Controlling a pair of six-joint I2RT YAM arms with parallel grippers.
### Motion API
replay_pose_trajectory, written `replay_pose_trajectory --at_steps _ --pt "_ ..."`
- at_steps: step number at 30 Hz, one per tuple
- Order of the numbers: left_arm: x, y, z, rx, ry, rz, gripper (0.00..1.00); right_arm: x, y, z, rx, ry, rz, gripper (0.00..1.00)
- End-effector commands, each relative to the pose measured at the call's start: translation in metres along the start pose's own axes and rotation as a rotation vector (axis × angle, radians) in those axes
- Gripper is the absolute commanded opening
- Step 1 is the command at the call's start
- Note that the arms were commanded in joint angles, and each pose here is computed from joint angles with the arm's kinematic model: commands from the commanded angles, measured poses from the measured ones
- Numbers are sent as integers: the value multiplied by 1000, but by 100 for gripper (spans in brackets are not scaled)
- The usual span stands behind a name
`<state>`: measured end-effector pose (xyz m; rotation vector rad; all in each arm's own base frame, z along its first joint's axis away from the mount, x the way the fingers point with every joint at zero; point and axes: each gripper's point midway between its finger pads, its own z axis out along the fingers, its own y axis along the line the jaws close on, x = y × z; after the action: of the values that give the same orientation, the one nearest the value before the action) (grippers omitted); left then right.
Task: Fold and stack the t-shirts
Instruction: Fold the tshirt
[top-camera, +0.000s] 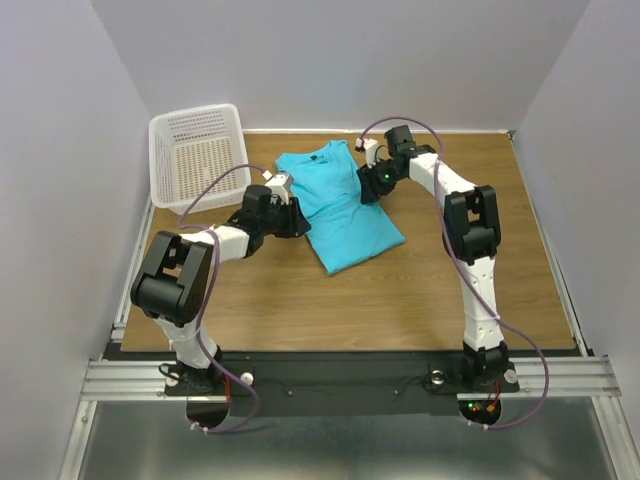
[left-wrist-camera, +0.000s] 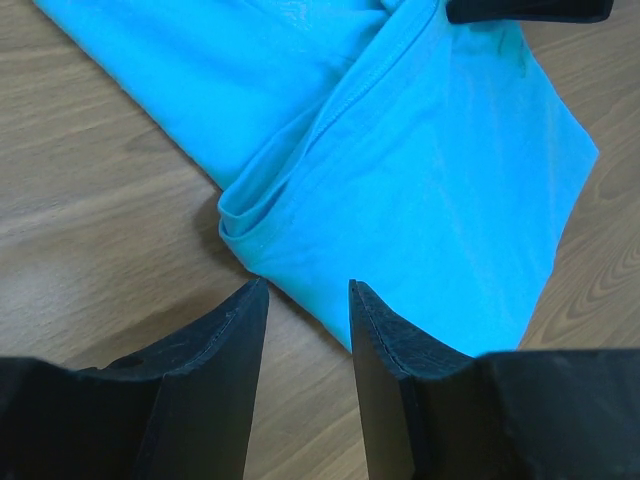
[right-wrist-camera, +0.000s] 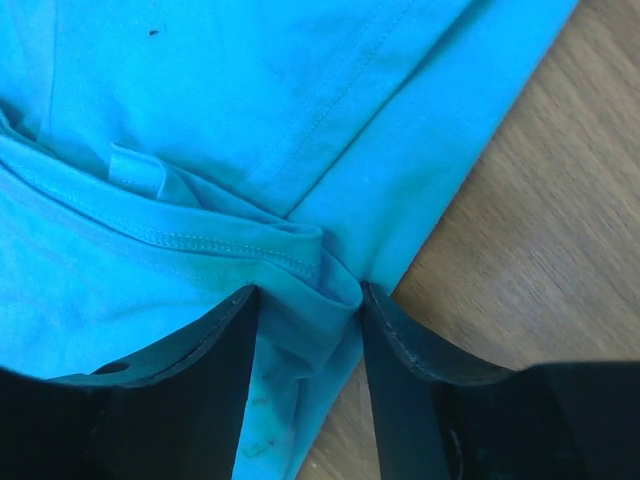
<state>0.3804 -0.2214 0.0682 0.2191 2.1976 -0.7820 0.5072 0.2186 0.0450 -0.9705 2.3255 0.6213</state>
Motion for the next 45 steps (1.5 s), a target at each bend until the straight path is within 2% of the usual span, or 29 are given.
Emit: replay_pose_trajectory --at_steps 1,2,9,15,24,35,38,41,42,44,45 --pt "-18 -8 7 24 -39 25 49 -23 3 -5 -33 -70 -19 50" --pt "-19 -7 8 23 -38 26 49 -23 3 -5 -36 -70 -20 48" --pt "-22 -4 15 15 -32 40 49 -34 5 -14 -30 -93 -45 14" --pt "-29 -1 19 -2 -38 52 49 -41 5 -22 -19 -108 -58 1" --pt "-34 23 18 -152 -25 85 49 -45 7 -27 -19 -118 -64 1" --pt "-23 13 35 -56 41 122 49 -46 9 -28 -24 -121 -65 1" --pt "-22 10 39 -30 48 126 46 -46 8 -29 -20 -121 -67 1" --pt "-23 8 41 -20 53 131 37 -47 7 -30 -21 -124 -66 1" --pt "-23 8 41 -17 53 132 25 -49 9 -32 -20 -129 -70 1" --pt "-27 7 40 -14 45 138 6 -49 9 -32 -18 -128 -69 1" --pt "-29 6 40 -14 39 140 0 -49 8 -33 -15 -129 -70 1"
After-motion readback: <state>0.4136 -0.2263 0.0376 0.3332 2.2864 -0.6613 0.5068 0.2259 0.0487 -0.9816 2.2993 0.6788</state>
